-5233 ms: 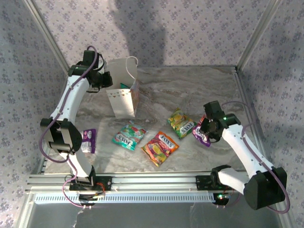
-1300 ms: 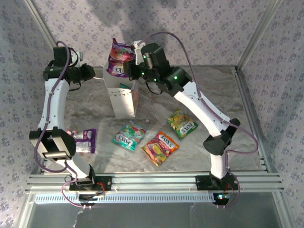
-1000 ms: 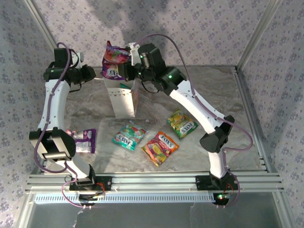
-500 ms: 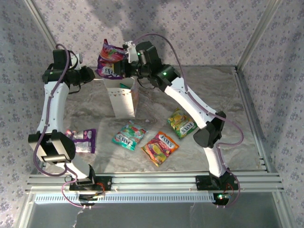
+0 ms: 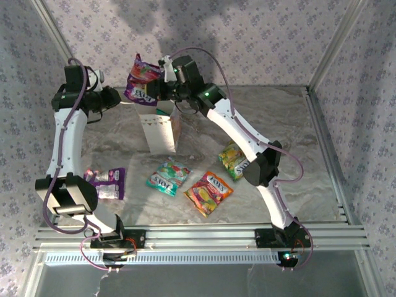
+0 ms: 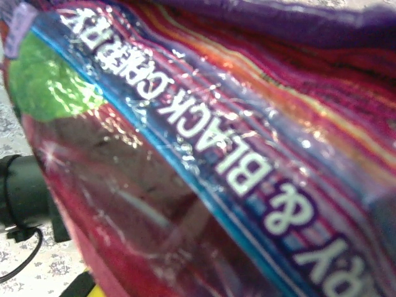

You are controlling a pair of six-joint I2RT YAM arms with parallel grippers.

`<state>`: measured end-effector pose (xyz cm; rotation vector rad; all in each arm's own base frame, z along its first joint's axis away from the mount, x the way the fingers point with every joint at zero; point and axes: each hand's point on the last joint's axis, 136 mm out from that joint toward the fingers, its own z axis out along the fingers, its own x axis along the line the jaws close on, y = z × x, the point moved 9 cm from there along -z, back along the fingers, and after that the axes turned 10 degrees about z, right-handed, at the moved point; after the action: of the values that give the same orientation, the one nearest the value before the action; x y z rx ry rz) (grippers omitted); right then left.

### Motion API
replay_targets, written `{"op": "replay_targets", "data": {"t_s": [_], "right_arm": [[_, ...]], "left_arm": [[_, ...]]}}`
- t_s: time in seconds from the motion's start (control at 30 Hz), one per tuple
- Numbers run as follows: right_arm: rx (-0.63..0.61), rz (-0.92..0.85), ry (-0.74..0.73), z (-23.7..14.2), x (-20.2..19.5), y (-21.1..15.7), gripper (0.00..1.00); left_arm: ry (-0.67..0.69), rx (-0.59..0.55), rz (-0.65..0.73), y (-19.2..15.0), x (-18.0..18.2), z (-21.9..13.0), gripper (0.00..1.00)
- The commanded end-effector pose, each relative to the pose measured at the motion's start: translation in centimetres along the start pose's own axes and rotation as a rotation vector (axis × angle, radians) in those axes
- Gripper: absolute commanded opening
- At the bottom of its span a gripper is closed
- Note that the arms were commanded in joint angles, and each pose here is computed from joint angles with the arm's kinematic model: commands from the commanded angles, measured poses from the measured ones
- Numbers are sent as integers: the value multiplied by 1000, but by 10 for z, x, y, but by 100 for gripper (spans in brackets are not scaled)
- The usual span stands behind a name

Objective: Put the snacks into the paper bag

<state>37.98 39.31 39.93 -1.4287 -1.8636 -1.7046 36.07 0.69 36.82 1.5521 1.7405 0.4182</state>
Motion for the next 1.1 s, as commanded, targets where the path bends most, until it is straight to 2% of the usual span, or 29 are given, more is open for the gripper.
{"op": "replay_targets", "data": {"t_s": [0.0, 0.57, 1.07], "right_arm": [[-47, 11, -12, -11, 5, 12, 7], [-57, 13, -294, -41, -12, 9, 10], [-66, -93, -335, -46, -3, 5, 12]], "left_arm": [[-8, -39, 15, 5, -2, -11, 23], [-28, -41, 5, 7, -5, -14, 23], [-43, -36, -5, 7, -6, -12, 23]]}}
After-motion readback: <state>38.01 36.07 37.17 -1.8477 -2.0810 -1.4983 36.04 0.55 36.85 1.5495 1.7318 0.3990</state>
